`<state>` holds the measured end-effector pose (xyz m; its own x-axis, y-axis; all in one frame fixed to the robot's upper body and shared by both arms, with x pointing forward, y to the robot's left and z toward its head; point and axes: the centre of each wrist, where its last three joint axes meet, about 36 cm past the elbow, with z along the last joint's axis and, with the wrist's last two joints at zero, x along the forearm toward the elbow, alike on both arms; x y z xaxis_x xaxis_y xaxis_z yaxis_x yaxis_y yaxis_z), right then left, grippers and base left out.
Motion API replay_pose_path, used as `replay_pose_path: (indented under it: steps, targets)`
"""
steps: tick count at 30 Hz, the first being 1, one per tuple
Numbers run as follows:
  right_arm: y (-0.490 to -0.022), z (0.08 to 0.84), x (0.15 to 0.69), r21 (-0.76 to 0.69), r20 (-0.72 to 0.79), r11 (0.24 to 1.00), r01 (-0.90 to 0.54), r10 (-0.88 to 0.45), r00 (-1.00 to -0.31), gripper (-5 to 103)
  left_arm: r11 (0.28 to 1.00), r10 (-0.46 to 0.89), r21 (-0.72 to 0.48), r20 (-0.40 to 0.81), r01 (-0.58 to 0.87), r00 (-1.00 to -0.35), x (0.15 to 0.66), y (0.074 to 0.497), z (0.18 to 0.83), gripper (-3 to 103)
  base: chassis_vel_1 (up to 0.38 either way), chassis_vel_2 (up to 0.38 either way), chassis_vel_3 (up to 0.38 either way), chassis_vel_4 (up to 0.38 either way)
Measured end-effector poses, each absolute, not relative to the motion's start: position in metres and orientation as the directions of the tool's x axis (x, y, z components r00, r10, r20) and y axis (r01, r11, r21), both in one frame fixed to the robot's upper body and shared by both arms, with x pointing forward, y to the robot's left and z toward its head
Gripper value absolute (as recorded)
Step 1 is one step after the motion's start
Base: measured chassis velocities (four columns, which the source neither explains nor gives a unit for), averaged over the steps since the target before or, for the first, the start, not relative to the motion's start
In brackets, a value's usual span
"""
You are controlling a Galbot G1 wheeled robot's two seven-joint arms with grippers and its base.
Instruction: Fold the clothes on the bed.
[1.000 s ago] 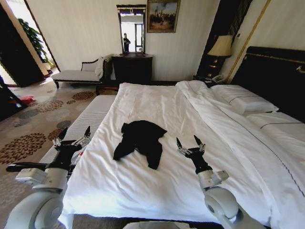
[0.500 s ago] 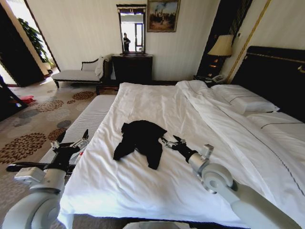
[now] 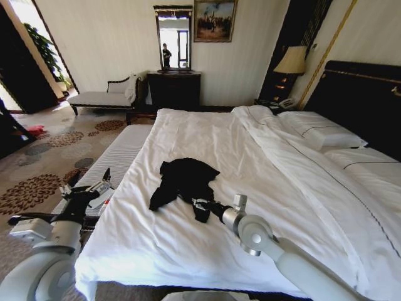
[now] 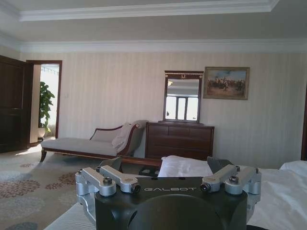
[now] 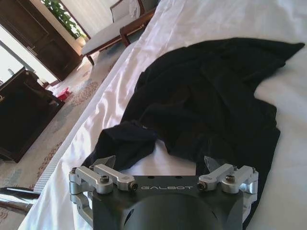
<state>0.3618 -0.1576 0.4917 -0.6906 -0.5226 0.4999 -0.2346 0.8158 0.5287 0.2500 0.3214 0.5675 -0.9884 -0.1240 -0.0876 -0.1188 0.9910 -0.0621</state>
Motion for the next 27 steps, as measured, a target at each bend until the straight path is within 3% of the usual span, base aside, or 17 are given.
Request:
replay_pose_path:
  steps: [9,27]
  targets:
    - [-0.140,0.489,0.360,0.516,0.619,0.848,-0.122,-0.468,-0.631,100,0.990,-0.133,-0.067,-0.080,-0.128,-0.988,0.250,0.320,0.566,100,0.000,0.000,0.000,0.000]
    - [-0.141,0.467,0.375,0.473,0.673,0.880,-0.046,-0.395,-0.625,100,0.989,-0.135,-0.066,-0.080,-0.130,-0.988,0.250,0.320,0.566,100,0.000,0.000,0.000,0.000]
